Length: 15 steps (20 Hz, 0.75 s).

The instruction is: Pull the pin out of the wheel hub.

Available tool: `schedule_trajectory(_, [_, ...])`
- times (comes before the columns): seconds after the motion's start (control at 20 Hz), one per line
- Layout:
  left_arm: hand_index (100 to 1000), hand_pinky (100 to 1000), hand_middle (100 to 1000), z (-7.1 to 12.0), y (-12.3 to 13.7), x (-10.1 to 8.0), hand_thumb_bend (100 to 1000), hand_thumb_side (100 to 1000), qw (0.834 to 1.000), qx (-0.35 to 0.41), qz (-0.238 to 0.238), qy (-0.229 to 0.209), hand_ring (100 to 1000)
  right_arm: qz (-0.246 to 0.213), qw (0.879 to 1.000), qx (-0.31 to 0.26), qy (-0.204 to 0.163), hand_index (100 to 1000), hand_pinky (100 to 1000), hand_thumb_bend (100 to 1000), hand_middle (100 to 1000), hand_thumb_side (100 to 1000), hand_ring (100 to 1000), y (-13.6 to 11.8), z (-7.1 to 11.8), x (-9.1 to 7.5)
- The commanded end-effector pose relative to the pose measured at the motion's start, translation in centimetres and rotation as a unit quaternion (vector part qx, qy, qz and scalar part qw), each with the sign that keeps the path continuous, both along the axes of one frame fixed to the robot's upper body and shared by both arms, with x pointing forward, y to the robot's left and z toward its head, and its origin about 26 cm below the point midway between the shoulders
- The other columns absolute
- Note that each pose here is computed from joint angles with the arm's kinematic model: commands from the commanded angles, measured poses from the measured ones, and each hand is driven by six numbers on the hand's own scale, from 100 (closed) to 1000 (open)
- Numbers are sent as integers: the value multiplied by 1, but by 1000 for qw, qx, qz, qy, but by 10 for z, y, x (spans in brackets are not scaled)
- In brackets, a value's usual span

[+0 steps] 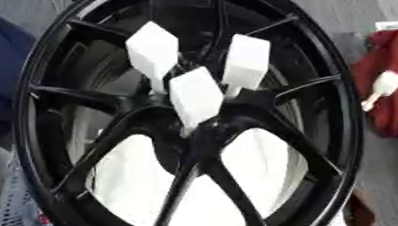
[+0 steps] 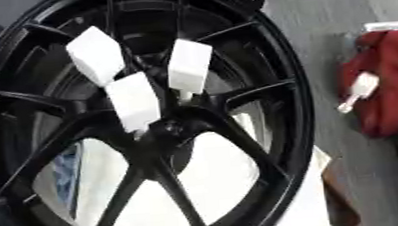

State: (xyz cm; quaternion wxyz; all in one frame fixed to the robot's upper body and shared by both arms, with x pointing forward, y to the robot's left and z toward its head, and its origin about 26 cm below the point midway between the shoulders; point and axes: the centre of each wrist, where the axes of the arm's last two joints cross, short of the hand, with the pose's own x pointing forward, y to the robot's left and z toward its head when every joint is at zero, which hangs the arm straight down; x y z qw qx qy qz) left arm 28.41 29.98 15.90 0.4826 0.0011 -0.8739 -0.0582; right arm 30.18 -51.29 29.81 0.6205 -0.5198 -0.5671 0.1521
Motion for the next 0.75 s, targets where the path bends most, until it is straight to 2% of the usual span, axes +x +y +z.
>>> schedule_trajectory(0.05, [885,1000,730,8,0,-2,152,982,1000,2,-5,-12,575,1,1000,-18,-24,906,865,100,839,127,878,2,19,-5])
schedule_trajectory(0.25, [885,1000,730,8,-1,-1,152,981,1000,1,-8,-13,575,19,998,-31,-50,882,855,100,793,166,848,14,24,-4])
schedule_trajectory(0.35, [885,1000,731,9,-1,-1,152,980,1000,1,-10,-14,575,38,996,-43,-75,865,840,100,748,260,808,26,30,-3])
schedule_trajectory(0.55, [885,1000,731,9,-2,-1,150,977,1000,1,-14,-17,575,98,983,-58,-147,859,828,100,708,324,773,66,44,-5])
schedule_trajectory(0.75, [885,1000,732,11,-3,0,149,973,1000,0,-18,-22,575,156,965,-57,-202,860,826,100,694,399,760,110,51,-12])
